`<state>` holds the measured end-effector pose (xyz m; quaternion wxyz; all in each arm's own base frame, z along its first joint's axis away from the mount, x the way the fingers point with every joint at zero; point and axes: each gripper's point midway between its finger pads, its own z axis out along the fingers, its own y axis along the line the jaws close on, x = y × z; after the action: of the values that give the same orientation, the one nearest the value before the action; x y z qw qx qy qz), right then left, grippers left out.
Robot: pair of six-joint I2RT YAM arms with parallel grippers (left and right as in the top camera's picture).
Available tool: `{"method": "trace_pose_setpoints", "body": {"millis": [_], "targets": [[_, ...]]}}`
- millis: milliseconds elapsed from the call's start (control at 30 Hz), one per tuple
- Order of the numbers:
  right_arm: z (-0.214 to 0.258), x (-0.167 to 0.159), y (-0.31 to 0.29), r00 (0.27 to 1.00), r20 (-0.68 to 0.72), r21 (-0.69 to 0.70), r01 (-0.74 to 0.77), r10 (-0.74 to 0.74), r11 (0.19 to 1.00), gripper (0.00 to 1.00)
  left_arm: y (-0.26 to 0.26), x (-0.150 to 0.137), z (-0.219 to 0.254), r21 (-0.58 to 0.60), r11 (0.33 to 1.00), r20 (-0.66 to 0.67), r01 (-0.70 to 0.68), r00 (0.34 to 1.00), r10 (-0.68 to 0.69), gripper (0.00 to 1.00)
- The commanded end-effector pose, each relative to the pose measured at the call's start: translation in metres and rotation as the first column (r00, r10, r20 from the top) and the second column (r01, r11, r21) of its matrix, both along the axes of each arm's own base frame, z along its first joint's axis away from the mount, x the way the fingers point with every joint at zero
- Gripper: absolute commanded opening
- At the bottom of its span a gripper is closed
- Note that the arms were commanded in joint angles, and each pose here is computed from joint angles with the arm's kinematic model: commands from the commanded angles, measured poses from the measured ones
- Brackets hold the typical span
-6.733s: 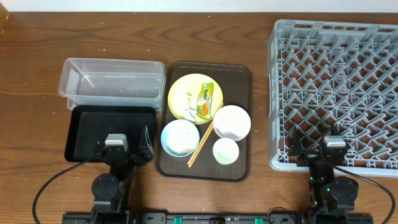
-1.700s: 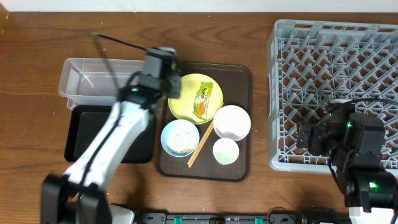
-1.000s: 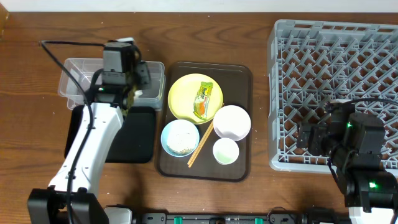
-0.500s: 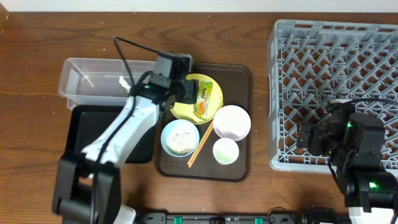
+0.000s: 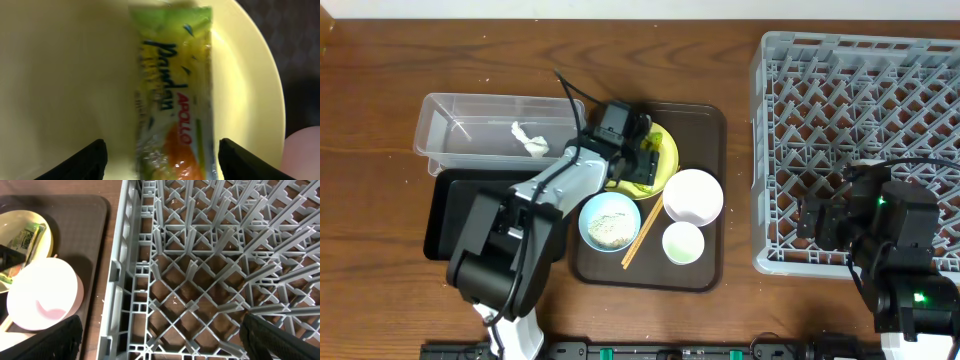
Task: Sort waste into correct bins and load items into the dishwasher rack
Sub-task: 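Drop the Apollo wrapper into the clear plastic bin with left gripper, then grasp the rim of the light-blue rice bowl with the left gripper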
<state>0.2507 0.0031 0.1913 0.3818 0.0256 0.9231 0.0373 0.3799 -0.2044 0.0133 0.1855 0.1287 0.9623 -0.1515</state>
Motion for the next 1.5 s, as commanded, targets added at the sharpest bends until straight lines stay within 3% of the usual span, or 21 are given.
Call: {"method": "trace_pose_setpoints", "body": {"millis": [0,100,167,267,333,633,900,1200,1233,1333,1367,1467], "targets": [[0.011,0.002,0.002,1.000,0.025,0.011,-0.002,0.001,1.000,0.99,-0.010,-0.010,-0.013,-0.008,1.000,-0.046,0.027,0.999,-0.027,0.73],[0.011,0.002,0.002,1.000,0.025,0.011,-0.002,0.001,1.000,0.99,-0.012,-0.014,-0.020,0.000,0.999,-0.065,0.035,0.997,-0.035,0.55],[0.011,0.002,0.002,1.000,0.025,0.011,-0.002,0.001,1.000,0.99,-0.012,-0.014,-0.020,0.001,0.999,-0.066,0.034,0.997,-0.034,0.34],[0.011,0.002,0.002,1.000,0.025,0.011,-0.001,0.001,1.000,0.99,-0.011,-0.012,-0.016,-0.003,1.000,-0.057,0.030,0.998,-0.030,0.13],[0.011,0.002,0.002,1.000,0.025,0.011,-0.001,0.001,1.000,0.99,-0.009,-0.011,-0.011,-0.006,1.000,-0.049,0.024,0.998,-0.025,0.06],[0.011,0.002,0.002,1.000,0.025,0.011,-0.002,0.001,1.000,0.99,0.032,0.012,0.063,0.008,0.996,0.109,-0.090,0.990,0.089,0.06],[0.011,0.002,0.002,1.000,0.025,0.011,-0.002,0.001,1.000,0.99,0.109,0.023,0.141,-0.060,0.962,0.245,-0.265,0.931,0.272,0.06],[0.011,0.002,0.002,1.000,0.024,0.011,-0.002,0.001,1.000,0.99,0.190,0.030,0.146,-0.061,0.891,0.247,-0.450,0.858,0.450,0.08],[0.011,0.002,0.002,1.000,0.024,0.011,-0.002,0.001,1.000,0.99,0.195,0.030,0.145,-0.059,0.885,0.244,-0.462,0.853,0.461,0.09],[0.011,0.002,0.002,1.000,0.025,0.011,-0.002,0.001,1.000,0.99,0.205,0.030,0.143,-0.058,0.874,0.241,-0.483,0.843,0.482,0.40],[0.011,0.002,0.002,1.000,0.025,0.011,-0.002,0.001,1.000,0.99,0.206,0.030,0.143,-0.058,0.873,0.241,-0.485,0.841,0.484,0.45],[0.011,0.002,0.002,1.000,0.025,0.011,-0.002,0.001,1.000,0.99,0.207,0.029,0.143,-0.057,0.871,0.237,-0.488,0.841,0.486,0.50]]}}
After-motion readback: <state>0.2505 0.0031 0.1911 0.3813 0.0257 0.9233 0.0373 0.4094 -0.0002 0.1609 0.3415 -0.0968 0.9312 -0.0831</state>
